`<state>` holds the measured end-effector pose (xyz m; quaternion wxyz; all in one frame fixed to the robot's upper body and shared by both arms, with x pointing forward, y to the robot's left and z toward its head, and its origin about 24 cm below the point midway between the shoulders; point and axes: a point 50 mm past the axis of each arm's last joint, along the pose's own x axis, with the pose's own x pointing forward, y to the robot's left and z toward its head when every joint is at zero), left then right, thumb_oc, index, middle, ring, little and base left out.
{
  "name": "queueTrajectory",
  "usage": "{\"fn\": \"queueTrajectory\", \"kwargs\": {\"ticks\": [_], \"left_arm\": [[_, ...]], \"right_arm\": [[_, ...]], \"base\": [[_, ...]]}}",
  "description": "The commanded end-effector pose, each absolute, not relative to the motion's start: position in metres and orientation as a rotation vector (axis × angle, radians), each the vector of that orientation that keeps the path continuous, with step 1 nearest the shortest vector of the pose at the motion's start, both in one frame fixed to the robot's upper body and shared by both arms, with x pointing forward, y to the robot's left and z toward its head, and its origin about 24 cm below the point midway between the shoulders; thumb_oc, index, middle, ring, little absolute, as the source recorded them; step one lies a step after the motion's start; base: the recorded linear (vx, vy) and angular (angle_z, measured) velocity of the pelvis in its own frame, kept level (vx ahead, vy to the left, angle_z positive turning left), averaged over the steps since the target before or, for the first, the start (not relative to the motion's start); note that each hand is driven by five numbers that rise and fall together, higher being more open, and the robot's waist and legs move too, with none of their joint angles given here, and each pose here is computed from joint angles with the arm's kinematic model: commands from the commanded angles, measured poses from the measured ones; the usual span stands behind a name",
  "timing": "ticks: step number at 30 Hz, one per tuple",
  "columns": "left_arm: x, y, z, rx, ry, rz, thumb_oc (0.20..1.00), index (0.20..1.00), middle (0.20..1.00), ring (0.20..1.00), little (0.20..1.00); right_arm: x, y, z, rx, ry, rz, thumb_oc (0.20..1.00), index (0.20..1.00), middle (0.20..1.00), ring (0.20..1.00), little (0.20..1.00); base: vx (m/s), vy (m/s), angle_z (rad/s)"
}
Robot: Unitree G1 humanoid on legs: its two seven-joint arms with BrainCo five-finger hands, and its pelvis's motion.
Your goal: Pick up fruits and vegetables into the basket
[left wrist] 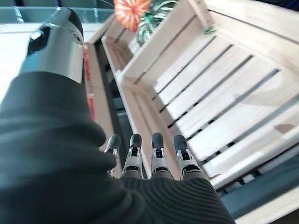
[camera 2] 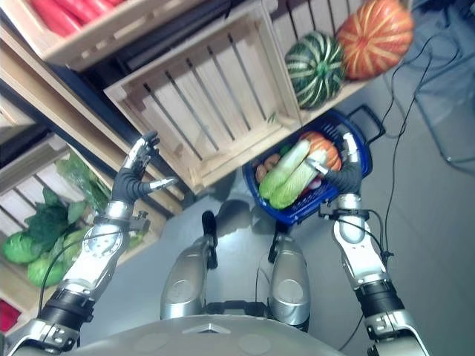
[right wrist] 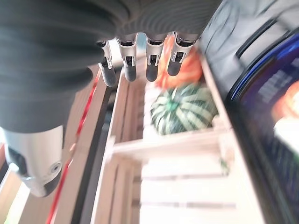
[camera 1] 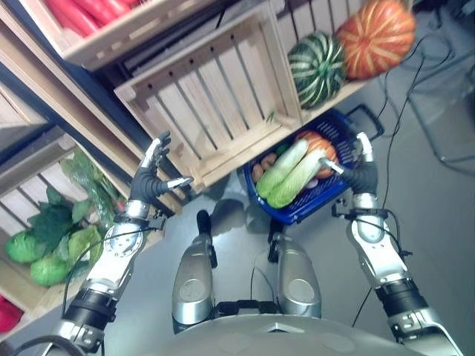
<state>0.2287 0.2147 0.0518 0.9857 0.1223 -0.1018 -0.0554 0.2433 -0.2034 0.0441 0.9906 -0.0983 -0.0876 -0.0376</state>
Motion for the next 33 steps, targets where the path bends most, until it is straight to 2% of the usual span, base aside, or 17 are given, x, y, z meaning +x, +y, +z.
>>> {"fn": "queueTrajectory", "kwargs": {"ticks": [1,11,12,16,20,23,28,33], "left_arm": [[0.217,0.217,0.047,0.197,-0.208,-0.153,1.0,1.0,1.0,1.0,1.0],[0.206,0.211,-0.013,0.2,0.111,-0.273,1.0,1.0,1.0,1.0,1.0],[0.203,0.211,-0.028,0.197,0.198,-0.289,1.0,1.0,1.0,1.0,1.0],[0.198,0.209,-0.045,0.189,0.275,-0.291,1.0,1.0,1.0,1.0,1.0],[0.175,0.199,-0.099,0.164,0.56,-0.295,1.0,1.0,1.0,1.0,1.0],[0.167,0.194,-0.113,0.167,0.642,-0.311,1.0,1.0,1.0,1.0,1.0],[0.133,0.182,-0.146,0.093,0.932,-0.38,1.0,1.0,1.0,1.0,1.0],[0.12,0.175,-0.154,0.043,1.012,-0.395,1.0,1.0,1.0,1.0,1.0]], "right_arm": [[0.235,-0.195,0.026,-0.108,-0.058,0.045,1.0,1.0,1.0,1.0,1.0],[0.205,-0.174,-0.054,-0.137,0.383,0.214,1.0,1.0,1.0,1.0,1.0],[0.197,-0.172,-0.071,-0.131,0.494,0.226,1.0,1.0,1.0,1.0,1.0],[0.187,-0.171,-0.09,-0.144,0.607,0.237,1.0,1.0,1.0,1.0,1.0],[0.153,-0.178,-0.136,-0.167,0.918,0.245,1.0,1.0,1.0,1.0,1.0],[0.143,-0.182,-0.146,-0.173,1.002,0.238,1.0,1.0,1.0,1.0,1.0],[0.119,-0.184,-0.161,-0.101,1.182,0.216,1.0,1.0,1.0,1.0,1.0],[0.113,-0.185,-0.163,-0.094,1.243,0.24,1.0,1.0,1.0,1.0,1.0]], "base": [[0.09,0.075,-0.01],[0.02,0.086,0.01],[0.0,0.055,0.02],[0.0,0.033,0.03],[0.0,0.054,0.09],[0.0,0.017,0.01],[0.02,0.012,0.0],[0.01,0.004,-0.02]]}}
